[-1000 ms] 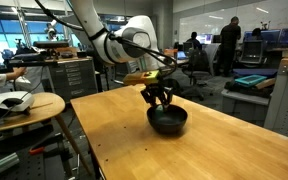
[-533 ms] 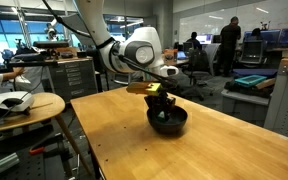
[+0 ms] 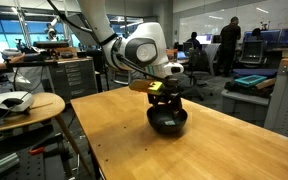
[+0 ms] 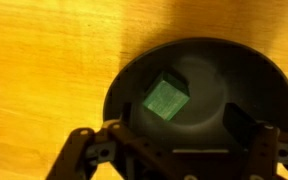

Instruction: Pick the block and put it in the bowl

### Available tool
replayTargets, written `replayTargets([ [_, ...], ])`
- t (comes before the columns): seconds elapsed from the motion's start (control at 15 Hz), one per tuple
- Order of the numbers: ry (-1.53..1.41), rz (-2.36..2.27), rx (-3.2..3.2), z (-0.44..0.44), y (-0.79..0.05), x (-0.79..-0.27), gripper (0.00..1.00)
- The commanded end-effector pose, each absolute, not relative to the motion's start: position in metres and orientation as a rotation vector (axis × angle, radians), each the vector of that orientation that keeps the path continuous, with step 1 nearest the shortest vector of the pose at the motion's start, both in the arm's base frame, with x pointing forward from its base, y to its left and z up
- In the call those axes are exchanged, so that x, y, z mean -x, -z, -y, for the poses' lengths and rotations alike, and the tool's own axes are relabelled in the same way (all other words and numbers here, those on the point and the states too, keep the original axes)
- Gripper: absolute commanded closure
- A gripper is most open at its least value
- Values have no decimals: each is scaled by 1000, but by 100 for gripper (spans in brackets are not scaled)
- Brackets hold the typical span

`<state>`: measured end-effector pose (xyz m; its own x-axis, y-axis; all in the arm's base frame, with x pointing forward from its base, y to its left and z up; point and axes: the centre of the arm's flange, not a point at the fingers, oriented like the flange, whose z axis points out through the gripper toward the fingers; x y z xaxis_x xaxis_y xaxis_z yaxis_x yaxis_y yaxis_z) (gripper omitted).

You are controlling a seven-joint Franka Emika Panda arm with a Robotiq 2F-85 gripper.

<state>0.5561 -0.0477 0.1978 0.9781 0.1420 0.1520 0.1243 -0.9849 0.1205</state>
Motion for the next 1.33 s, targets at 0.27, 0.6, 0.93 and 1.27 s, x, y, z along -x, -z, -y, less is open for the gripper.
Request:
replayTargets([
  [0.27, -98, 158, -3104, 71, -283, -541, 0],
  [0.6, 19, 428, -3100, 78, -328, -511, 0],
  [0.93, -33, 547, -3100, 77, -361, -472, 0],
  [1.27, -27, 502, -3091, 75, -350, -484, 0],
])
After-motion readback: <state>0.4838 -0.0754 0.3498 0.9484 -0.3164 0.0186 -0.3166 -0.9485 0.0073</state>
